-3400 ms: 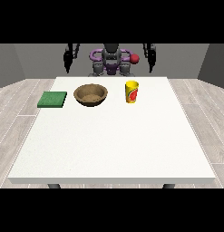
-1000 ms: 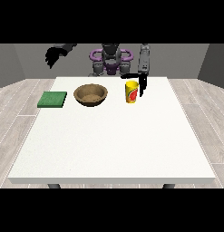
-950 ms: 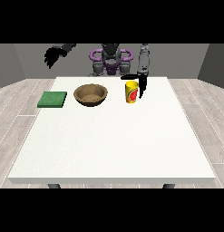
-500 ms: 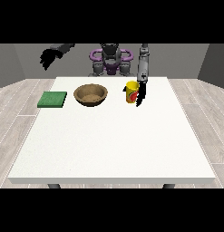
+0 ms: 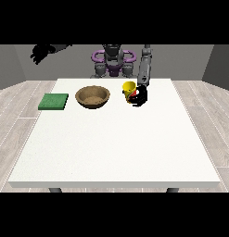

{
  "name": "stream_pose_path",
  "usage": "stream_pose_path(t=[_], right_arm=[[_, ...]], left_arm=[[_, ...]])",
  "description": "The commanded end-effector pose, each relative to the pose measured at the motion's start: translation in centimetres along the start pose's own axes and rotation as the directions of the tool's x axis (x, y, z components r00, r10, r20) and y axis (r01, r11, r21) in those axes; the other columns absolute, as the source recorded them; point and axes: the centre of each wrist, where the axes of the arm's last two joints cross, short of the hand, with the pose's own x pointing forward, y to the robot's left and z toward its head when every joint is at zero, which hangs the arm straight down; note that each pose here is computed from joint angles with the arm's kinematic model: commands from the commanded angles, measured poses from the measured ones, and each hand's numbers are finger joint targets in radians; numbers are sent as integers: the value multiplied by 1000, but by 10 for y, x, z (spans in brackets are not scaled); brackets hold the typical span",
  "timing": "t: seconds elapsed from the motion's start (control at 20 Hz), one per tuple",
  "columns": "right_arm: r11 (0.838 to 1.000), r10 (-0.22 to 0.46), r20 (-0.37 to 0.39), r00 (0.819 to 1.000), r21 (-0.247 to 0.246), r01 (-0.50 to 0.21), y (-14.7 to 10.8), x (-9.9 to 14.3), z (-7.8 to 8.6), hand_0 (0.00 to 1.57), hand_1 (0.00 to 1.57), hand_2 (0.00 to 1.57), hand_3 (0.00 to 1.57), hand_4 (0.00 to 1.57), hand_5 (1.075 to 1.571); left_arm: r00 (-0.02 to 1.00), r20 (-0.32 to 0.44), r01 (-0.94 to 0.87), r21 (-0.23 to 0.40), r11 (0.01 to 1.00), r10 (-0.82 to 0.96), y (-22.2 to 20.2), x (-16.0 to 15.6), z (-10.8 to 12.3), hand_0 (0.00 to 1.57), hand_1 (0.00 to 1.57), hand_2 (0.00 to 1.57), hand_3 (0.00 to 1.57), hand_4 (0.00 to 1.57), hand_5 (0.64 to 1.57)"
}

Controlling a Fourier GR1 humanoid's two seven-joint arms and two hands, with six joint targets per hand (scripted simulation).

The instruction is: Pick the cup and pour the ball into the bowl, then pick the bowl and place it on the pad

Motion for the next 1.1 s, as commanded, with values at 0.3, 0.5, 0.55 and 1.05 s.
stream_pose_path(t=[0.3, 0.5, 0.55, 1.05], right_arm=[[996, -18, -214, 977, -92, -2, -33, -36, 11, 0, 0, 0, 302, 638, 1564], [999, -37, -234, 971, -44, 27, -36, -46, 15, 0, 0, 0, 193, 661, 1563], [997, -39, -232, 972, -80, 20, -34, -46, 9, 0, 0, 0, 151, 668, 1561], [990, -73, -283, 956, -135, 36, -73, -75, 35, 0, 0, 0, 0, 693, 1558]], left_arm=[[907, 36, 421, -123, 899, -420, -59, 46, -30, 1313, 1313, 1571, 1571, 1399, 1502], [715, 163, 698, -128, 704, -680, -66, 38, -25, 1370, 1370, 1571, 1571, 1455, 1531], [667, 179, 745, -132, 654, -723, -68, 46, -36, 1357, 1357, 1571, 1571, 1456, 1535], [444, 288, 895, -182, 407, -848, -156, 119, -46, 1365, 1365, 1571, 1571, 1470, 1529]])
